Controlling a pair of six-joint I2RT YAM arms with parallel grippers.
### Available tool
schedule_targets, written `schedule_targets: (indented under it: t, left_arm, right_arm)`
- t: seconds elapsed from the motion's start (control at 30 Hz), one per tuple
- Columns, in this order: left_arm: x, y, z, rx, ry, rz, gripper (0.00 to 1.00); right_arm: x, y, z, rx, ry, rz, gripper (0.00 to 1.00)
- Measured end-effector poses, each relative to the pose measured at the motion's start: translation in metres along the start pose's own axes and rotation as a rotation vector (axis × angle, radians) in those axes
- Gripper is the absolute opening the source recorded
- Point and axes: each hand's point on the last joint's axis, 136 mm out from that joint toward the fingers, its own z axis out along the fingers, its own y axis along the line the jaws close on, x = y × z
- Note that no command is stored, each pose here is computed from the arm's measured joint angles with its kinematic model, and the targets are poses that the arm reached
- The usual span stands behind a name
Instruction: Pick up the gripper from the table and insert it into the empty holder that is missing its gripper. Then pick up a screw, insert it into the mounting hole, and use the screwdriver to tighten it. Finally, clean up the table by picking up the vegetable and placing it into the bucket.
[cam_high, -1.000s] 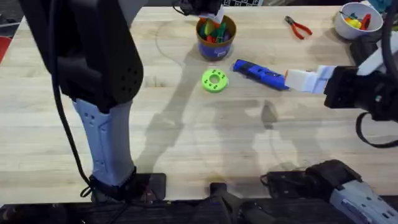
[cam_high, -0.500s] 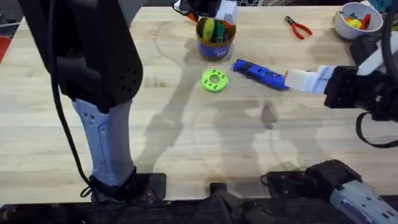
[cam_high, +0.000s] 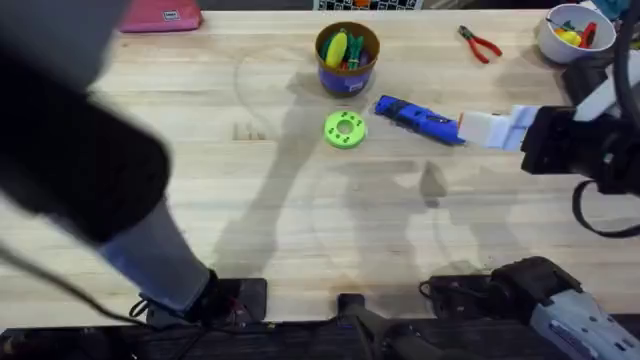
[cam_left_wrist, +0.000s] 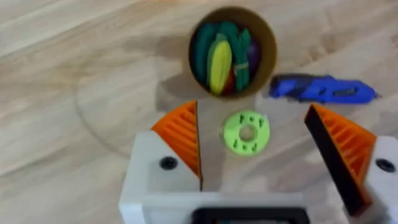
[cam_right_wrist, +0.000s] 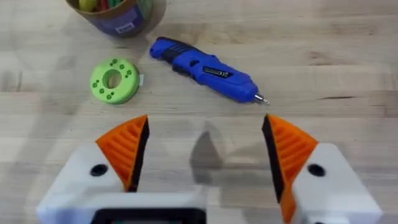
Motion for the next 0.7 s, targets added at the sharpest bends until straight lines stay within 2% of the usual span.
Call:
schedule_targets:
  t: [0.13,0.27,0.37,0.47,0.57,0.7]
  left_arm:
    - [0.021,0.000,-0.046,-0.026,-0.003,0.006,0.985]
    - [0.057,0.010,-0.056,-0.059,0.020,-0.001,0.985]
    - [0.096,0.021,-0.056,-0.087,0.046,-0.013,0.986]
    - [0.145,0.030,-0.066,-0.117,0.065,-0.025,0.987]
    - [0.176,0.035,-0.082,-0.138,0.019,-0.031,0.985]
    - [0.198,0.039,-0.102,-0.155,-0.064,-0.033,0.987]
  right_arm:
    - [0.000,0.000,0.000,0.000,0.000,0.000,0.994]
    - [0.000,0.000,0.000,0.000,0.000,0.000,0.994]
    - [0.000,0.000,0.000,0.000,0.000,0.000,0.994]
    - [0.000,0.000,0.000,0.000,0.001,0.000,0.994]
    - [0.003,-0.001,0.000,0.003,0.011,-0.001,0.994]
    - [0.006,-0.002,0.000,0.007,0.026,-0.003,0.992]
